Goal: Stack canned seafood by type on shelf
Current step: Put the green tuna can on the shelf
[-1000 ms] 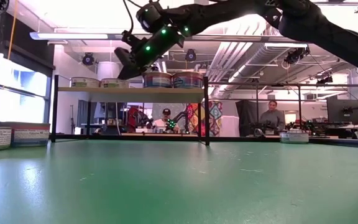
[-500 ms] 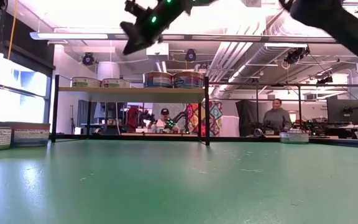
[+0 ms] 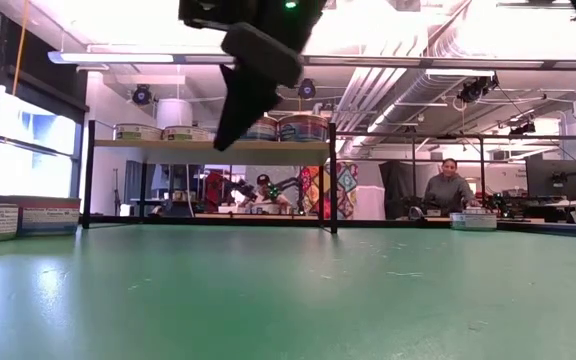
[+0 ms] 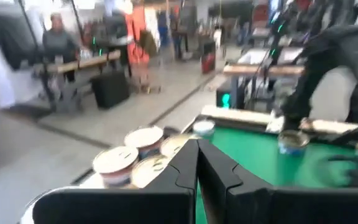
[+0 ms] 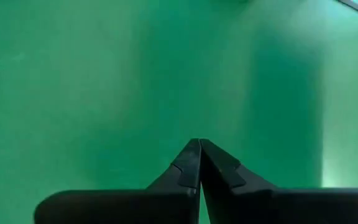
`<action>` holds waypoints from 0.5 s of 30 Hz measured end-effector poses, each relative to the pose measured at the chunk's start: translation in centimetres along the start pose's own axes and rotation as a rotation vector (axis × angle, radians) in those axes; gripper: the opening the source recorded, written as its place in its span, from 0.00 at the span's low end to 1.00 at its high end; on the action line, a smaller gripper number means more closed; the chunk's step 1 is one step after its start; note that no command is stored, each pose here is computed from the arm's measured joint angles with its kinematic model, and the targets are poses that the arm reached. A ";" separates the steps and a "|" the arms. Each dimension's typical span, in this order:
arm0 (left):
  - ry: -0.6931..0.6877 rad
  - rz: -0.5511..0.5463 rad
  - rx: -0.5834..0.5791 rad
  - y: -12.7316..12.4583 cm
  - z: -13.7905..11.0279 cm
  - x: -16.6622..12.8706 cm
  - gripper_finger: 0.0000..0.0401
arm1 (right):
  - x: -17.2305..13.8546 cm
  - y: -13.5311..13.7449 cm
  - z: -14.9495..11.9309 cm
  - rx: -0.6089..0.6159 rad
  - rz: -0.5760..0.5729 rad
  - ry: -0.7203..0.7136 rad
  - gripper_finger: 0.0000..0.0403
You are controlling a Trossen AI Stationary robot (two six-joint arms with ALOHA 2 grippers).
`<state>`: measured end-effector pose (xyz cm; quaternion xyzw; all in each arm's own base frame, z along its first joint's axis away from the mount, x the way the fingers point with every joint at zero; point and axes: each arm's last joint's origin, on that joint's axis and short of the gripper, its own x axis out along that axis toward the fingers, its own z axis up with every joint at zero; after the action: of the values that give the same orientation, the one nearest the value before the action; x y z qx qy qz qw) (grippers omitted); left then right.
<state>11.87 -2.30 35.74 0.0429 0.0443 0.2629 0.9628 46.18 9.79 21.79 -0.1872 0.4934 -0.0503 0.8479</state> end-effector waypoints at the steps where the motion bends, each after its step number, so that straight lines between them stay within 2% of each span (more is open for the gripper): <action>1: 0.038 0.008 0.001 0.6 0.4 0.5 0.00 | -0.1 0.9 -0.4 0.016 -0.031 -0.003 0.00; 5: 0.203 0.046 0.020 2.8 2.1 3.2 0.00 | -1.3 2.7 -0.9 0.116 -0.149 -0.063 0.00; 8: 0.339 0.069 0.034 4.5 2.6 6.3 0.00 | -2.4 3.4 -0.9 0.171 -0.177 -0.102 0.00; 13: 0.572 0.038 -0.002 8.1 0.1 12.4 0.00 | -3.9 4.2 -1.8 0.222 -0.209 -0.137 0.00; 15: 0.630 0.060 -0.032 10.1 -1.1 14.4 0.00 | -4.1 4.6 -2.7 0.235 -0.213 -0.128 0.00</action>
<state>19.09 13.76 34.82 -0.0547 0.3348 0.2922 0.8942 41.32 14.42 22.21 -0.1411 0.4065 -0.1854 0.8834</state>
